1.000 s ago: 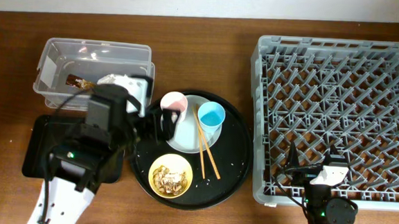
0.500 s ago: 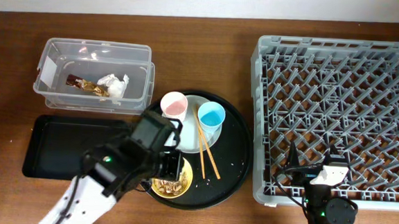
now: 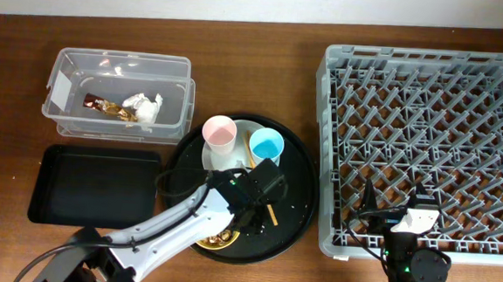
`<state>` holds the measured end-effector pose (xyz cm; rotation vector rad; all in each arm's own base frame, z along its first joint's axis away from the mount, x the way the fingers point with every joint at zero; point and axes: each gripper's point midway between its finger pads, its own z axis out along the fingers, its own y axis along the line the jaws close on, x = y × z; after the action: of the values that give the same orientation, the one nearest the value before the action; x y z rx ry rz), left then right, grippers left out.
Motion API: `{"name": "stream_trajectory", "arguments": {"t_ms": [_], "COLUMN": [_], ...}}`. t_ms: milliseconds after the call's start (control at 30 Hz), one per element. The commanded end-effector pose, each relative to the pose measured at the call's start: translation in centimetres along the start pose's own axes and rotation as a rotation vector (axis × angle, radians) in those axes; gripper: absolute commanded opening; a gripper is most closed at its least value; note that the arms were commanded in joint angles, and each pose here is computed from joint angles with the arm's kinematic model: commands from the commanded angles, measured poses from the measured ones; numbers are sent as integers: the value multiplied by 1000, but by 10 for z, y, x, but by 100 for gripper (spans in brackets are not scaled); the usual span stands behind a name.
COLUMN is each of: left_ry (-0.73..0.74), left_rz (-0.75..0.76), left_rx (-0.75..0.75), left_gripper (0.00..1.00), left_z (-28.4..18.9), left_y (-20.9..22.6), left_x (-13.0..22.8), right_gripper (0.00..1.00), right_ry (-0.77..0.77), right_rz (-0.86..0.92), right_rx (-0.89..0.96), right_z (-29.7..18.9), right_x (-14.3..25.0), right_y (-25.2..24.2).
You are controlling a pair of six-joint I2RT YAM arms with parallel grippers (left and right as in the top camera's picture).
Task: Sort waste into correct bins and load items into the dishwasher rack
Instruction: 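Grasp the rim of the yellow bowl with the left gripper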
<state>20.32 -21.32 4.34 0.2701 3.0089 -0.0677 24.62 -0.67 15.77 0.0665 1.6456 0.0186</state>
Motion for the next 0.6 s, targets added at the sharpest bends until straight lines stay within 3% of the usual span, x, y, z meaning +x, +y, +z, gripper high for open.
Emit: {"name": "stream_trajectory", "arguments": {"t_ms": [0, 567], "left_ry": [2, -26], "left_rz": [19, 23], "left_rx": [-23, -44], "left_gripper": [21, 21], "left_z": [5, 15], "left_y": [-2, 3], "left_x": [5, 6], "right_gripper": [98, 98], "right_ry": [4, 4], "right_rz": [8, 8], "right_rx": [6, 6], "right_z": [0, 0], "right_x": [3, 3], "right_y": [-1, -1]}}
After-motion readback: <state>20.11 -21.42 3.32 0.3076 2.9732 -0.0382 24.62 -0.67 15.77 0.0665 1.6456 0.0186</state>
